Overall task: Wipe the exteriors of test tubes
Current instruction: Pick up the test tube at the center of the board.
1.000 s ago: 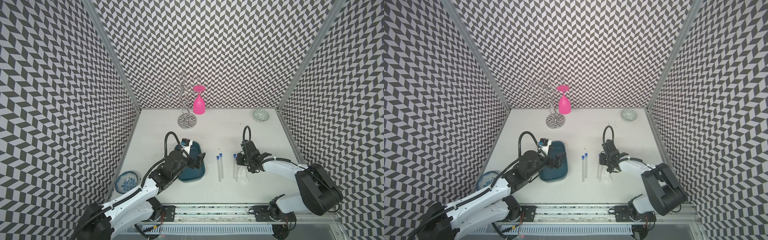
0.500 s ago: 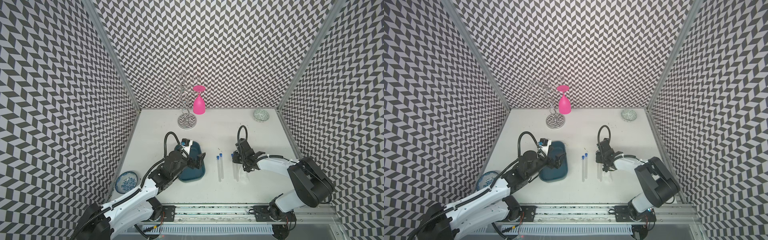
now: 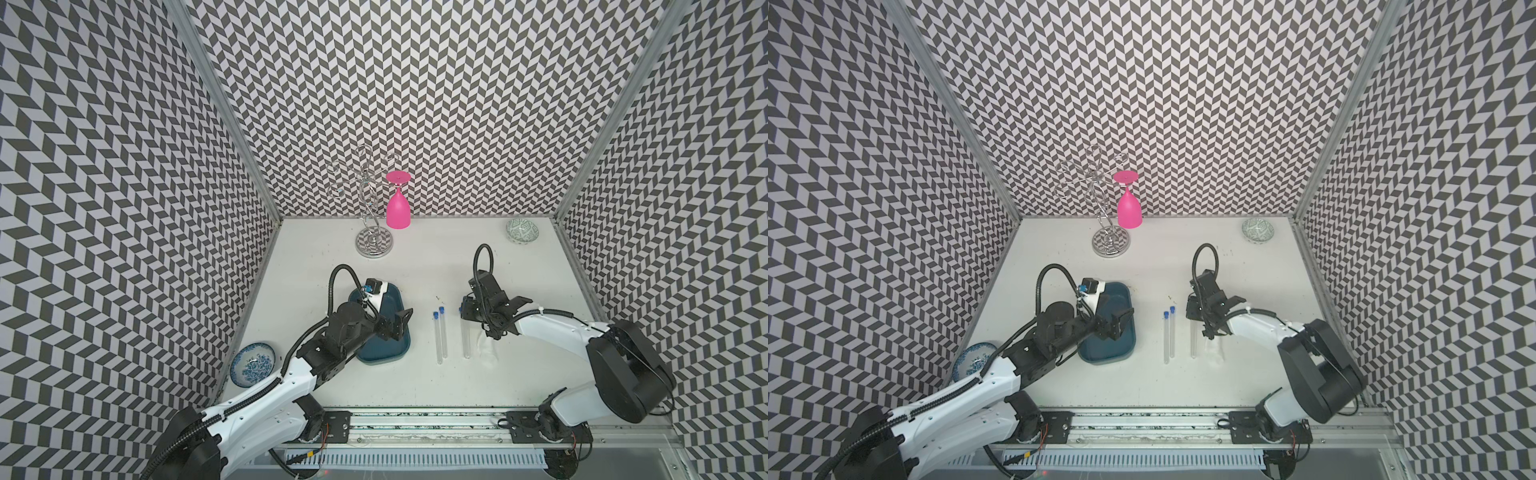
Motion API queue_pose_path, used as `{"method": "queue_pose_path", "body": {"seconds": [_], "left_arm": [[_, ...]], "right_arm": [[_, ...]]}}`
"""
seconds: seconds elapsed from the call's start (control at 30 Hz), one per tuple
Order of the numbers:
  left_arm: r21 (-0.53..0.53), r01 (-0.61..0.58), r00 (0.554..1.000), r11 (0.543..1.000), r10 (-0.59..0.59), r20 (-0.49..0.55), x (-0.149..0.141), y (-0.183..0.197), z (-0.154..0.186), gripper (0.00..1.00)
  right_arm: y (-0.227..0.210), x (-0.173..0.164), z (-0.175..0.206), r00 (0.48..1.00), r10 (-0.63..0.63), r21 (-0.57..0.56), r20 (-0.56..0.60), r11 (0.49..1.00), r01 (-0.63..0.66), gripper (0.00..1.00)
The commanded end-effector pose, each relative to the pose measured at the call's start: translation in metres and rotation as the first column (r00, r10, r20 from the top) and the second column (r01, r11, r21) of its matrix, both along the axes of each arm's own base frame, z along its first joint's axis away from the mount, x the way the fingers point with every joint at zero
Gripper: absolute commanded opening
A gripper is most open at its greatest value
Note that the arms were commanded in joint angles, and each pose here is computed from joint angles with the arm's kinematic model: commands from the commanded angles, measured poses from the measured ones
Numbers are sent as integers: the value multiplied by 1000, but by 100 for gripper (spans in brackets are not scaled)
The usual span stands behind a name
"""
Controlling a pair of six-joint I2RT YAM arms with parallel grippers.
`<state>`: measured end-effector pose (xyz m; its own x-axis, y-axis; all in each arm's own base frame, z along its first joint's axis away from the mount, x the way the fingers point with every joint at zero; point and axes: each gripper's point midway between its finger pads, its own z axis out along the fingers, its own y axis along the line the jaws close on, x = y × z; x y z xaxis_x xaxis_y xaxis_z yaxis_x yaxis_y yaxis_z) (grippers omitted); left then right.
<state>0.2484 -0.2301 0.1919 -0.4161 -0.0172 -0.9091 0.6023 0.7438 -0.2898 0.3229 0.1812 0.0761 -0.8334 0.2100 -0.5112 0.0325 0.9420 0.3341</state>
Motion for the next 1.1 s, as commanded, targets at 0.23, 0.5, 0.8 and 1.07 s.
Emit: {"method": "queue_pose_path", "body": {"seconds": [0.23,0.5,0.8,1.07], "left_arm": [[-253,277,956,927,-292,-23,-30,-49,25,99],[-344,376,913,861,-408,-22,-38,-68,38,95],[-478,378,883,793,-464,-72,-29,-76,44,78],[-478,403,855,780,-507,-107,-28,-88,37,58]], "right_arm": [[74,33,152,937,110,371,333,898,-238,7],[106,21,208,873,141,538,466,738,-407,7],[112,-3,236,811,134,578,569,637,-510,7],[112,-11,242,788,120,581,604,610,-539,7]]}}
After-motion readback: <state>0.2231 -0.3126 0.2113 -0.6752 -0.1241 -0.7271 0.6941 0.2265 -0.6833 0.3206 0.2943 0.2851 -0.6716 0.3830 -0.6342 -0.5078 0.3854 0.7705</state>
